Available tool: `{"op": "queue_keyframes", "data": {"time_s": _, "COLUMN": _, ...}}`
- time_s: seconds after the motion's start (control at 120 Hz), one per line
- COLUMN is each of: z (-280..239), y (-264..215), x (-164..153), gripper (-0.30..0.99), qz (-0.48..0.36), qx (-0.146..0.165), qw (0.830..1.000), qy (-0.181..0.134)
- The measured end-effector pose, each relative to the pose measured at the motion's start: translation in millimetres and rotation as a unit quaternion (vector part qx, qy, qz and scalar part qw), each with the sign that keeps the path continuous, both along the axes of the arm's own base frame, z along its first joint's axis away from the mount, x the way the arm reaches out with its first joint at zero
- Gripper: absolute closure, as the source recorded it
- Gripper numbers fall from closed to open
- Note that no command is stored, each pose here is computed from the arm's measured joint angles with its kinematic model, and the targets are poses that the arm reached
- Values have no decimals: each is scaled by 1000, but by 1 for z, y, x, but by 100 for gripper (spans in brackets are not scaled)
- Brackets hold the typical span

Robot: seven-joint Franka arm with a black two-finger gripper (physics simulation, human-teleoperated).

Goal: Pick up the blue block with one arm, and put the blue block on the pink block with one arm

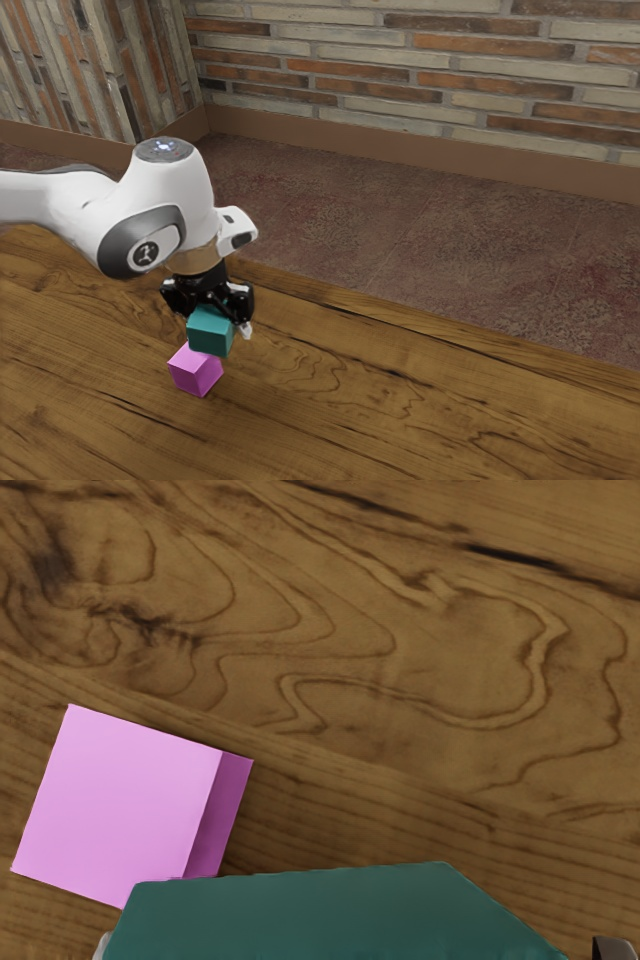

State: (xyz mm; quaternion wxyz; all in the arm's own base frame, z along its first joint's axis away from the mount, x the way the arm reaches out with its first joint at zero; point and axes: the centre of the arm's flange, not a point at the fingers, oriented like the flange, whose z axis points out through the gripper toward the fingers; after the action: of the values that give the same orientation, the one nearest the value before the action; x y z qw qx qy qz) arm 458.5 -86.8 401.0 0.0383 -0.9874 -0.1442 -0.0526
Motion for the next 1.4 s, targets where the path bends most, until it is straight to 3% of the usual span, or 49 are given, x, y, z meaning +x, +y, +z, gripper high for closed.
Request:
{"op": "queue_keyframes", "data": {"time_s": 0.267, "z": 8, "y": 38, "x": -3, "gripper": 51, "qz": 38, "qx": 12, "qw": 999, "qy": 11}}
{"op": "queue_keyframes", "data": {"time_s": 0.375, "z": 5, "y": 46, "x": -2, "gripper": 58, "qz": 45, "qx": 16, "qw": 999, "qy": 18}}
{"op": "queue_keyframes", "data": {"time_s": 0.583, "z": 7, "y": 74, "x": -2, "gripper": 44, "qz": 69, "qx": 16, "qw": 997, "qy": 21}}
{"op": "queue_keyframes", "data": {"time_s": 0.775, "z": 3, "y": 78, "x": -2, "gripper": 41, "qz": 63, "qx": 14, "qw": 998, "qy": 28}}
{"op": "queue_keyframes", "data": {"time_s": 1.4, "z": -21, "y": 96, "x": 13, "gripper": 41, "qz": -69, "qx": 22, "qw": 997, "qy": 31}}
